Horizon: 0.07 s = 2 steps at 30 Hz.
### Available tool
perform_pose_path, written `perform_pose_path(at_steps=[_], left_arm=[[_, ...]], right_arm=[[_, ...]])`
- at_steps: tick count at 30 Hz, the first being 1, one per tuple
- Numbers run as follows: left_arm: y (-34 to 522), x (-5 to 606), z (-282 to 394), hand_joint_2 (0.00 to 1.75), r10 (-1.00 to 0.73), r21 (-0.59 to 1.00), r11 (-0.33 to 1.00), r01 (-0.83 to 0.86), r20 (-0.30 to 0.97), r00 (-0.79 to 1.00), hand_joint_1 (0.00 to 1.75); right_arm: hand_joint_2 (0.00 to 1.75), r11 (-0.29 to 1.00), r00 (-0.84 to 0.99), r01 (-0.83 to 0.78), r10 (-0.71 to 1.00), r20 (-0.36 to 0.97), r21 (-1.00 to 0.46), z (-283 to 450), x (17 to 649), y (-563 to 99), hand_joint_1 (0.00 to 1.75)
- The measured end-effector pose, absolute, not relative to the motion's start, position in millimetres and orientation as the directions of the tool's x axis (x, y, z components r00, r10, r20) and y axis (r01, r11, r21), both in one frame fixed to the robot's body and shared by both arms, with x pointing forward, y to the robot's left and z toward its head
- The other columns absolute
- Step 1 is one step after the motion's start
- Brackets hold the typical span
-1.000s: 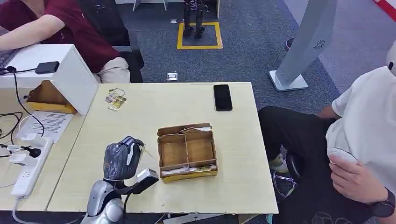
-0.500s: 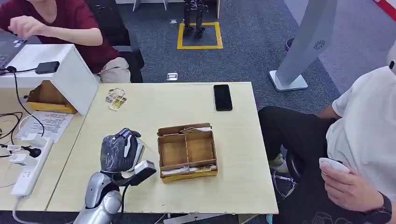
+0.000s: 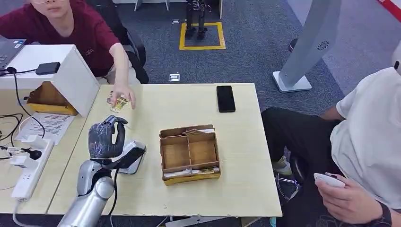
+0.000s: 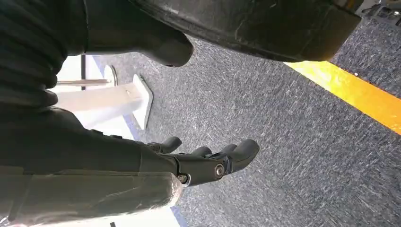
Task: Pass the card to the sensor for recognition and then transmit it.
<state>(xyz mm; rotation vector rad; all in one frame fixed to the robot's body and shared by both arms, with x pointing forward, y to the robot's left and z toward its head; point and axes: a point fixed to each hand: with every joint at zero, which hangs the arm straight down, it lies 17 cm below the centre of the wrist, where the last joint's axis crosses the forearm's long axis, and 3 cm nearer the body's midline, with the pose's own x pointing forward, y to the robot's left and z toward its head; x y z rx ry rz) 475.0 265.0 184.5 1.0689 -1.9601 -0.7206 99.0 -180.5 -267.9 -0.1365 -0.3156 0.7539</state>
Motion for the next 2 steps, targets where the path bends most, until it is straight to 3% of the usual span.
perform_pose_path(at_steps=[2], left_arm=[[272.5,479.9,182.1,1.75,-0.873,0.766,0.479,-0.429,0.362,-0.328,1.75]], right_arm=[[1.75,0.721,0.682,-0.652,0.693,0.232,-0.234,-267.9,99.0,-180.5,0.0]])
